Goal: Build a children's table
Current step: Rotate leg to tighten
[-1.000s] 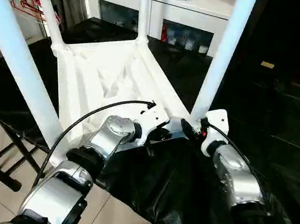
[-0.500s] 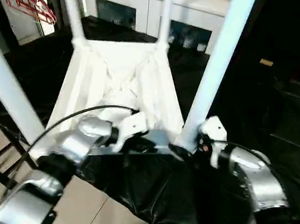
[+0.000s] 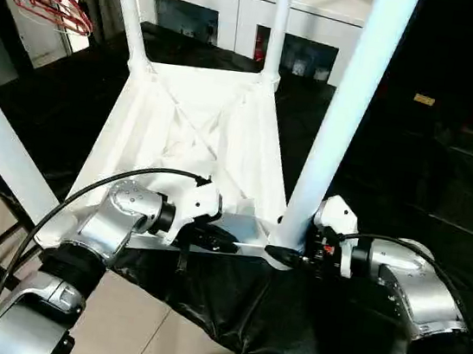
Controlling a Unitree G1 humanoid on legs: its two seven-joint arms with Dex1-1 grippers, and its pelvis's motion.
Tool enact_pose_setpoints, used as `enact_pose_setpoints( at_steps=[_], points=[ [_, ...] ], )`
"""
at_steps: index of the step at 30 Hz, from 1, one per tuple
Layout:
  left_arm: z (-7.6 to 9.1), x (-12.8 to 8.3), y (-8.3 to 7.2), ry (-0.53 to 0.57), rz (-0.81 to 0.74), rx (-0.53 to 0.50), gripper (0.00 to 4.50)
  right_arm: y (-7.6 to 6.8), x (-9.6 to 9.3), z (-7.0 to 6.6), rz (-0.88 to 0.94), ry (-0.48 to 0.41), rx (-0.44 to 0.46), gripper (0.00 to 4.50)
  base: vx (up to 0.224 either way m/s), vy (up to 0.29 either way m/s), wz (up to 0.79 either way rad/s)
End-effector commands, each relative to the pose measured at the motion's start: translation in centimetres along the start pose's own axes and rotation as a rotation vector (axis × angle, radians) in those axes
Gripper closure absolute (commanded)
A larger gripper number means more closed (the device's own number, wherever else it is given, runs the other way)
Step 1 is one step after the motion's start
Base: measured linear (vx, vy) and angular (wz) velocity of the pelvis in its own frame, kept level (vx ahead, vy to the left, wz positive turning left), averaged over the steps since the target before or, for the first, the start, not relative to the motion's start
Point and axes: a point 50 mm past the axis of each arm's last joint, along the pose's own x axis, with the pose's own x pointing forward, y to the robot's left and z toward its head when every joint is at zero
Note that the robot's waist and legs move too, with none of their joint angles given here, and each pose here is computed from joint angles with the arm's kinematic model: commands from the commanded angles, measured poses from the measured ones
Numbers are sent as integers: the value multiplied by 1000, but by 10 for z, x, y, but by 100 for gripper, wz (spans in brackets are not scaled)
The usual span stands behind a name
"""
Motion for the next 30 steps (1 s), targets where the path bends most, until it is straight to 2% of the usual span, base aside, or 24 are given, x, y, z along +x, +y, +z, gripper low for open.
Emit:
enact_pose_setpoints(
  at_steps=[1,5,8,10,11,13,14,15,18,19,20,23,25,27,30],
  points=[
    [10,2,-3,-53,-40,30,450,3,-1,4,27,-12,-12,168,0,0,0],
    [8,3,-3,-49,-29,26,450,5,1,1,28,-14,-2,179,0,0,0],
    [8,8,1,-49,35,10,450,4,7,-4,-55,-35,37,181,0,0,0],
    [8,13,7,-36,105,-1,450,-1,13,-6,-163,-57,66,181,0,0,0],
    [10,19,13,-33,186,-19,450,-7,20,-9,-275,-70,102,181,0,0,0],
    [12,23,15,-41,215,-33,450,-9,23,-10,-336,-75,117,181,0,0,0],
    [16,30,19,-49,261,-48,450,-14,28,-11,-430,-85,154,181,0,0,0],
    [17,31,19,-49,266,-49,450,-14,29,-11,-439,-86,159,181,0,0,0],
    [27,50,24,-48,346,-79,450,-21,42,-12,-619,-92,257,181,0,0,0],
    [27,50,24,-48,347,-80,450,-21,42,-12,-621,-92,258,181,0,0,0],
    [34,61,24,-55,368,-84,450,-21,53,-8,-676,-89,276,181,0,0,0],
    [39,72,22,-38,360,-45,450,-17,67,-1,-664,-110,268,181,0,0,0],
    [40,73,22,-34,355,-37,450,-14,69,2,-639,-118,249,181,0,0,0],
    [40,74,21,-40,346,-42,450,-12,70,5,-605,-138,230,111,0,0,0],
    [38,67,22,-50,326,-33,450,-15,61,4,-578,-148,227,109,0,0,0]
  ],
)
